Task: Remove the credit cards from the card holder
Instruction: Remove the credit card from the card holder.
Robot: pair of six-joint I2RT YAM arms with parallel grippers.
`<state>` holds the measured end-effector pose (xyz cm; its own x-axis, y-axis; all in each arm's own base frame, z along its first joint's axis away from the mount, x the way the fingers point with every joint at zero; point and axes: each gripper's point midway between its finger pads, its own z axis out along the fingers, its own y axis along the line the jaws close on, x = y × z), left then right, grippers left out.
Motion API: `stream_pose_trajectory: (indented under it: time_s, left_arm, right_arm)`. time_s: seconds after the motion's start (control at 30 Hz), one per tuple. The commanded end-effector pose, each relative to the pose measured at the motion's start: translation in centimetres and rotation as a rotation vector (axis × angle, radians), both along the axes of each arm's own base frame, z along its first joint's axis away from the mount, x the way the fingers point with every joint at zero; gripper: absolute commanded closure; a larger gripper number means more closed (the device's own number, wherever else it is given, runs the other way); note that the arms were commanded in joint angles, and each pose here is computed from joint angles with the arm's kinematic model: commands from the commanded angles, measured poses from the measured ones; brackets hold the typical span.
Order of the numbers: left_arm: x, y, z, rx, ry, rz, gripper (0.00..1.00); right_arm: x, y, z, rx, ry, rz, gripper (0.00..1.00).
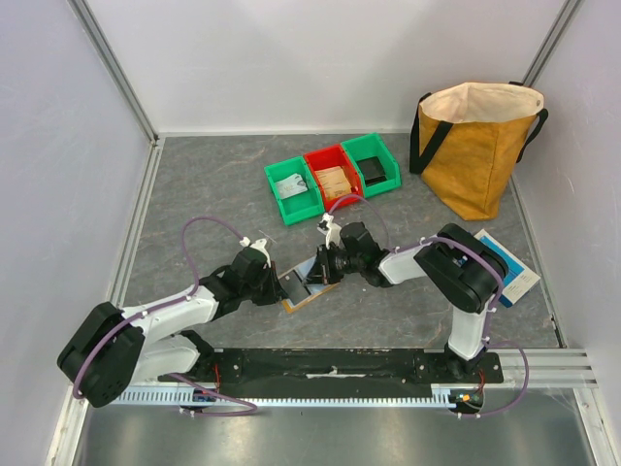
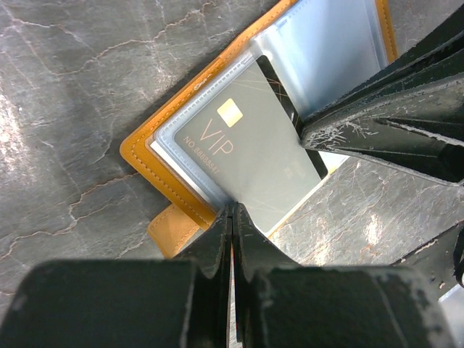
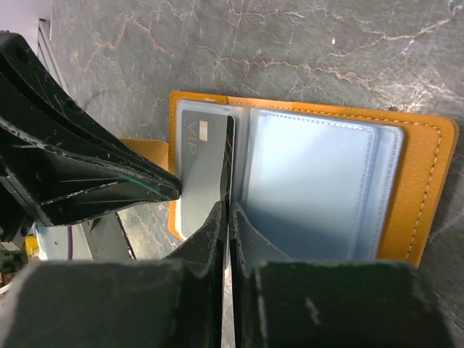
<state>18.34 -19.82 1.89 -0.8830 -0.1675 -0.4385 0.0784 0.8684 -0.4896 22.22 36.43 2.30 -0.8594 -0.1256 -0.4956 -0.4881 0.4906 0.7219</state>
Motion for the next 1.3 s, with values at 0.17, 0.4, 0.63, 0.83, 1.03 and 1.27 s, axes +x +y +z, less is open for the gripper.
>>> stream_pose_trajectory:
  time_s: [0.17, 0.4, 0.63, 0.83, 1.03, 1.27]
  left_arm:
    - [-0.4, 1.6, -1.5, 0.074, 0.024, 0.013, 0.98]
    - [-0.5, 1.5, -1.6, 0.076, 0.026, 0.001, 0.98]
    - [-0.5, 1.4, -1.5, 0.071, 0.025, -0.005, 0.98]
    - [-0.6, 1.3, -1.5, 0.067, 0.024, -0.011, 0.98]
    - [-0.6, 1.2, -1.5, 0.062, 0.024, -0.012, 0.98]
    - [-0.7, 1.3, -1.6, 0.063, 0.025, -0.014, 0.98]
  right_arm:
    - [0.4, -1.0, 1.5, 0.107, 0.022, 0.005, 1.00]
    - [0.9, -1.6, 1.6, 0.110, 0.032, -0.003, 1.00]
    - [0.9, -1.1, 1.6, 0.124, 0.050, 0.017, 0.74]
    - [0.7, -0.9, 0.5, 0.102, 0.067, 0.016, 0.69]
    - [0.7, -0.6, -0.6, 0.083, 0.082, 0.018, 0.74]
    - [1.6, -1.8, 0.0, 0.056, 0.041, -0.003, 1.00]
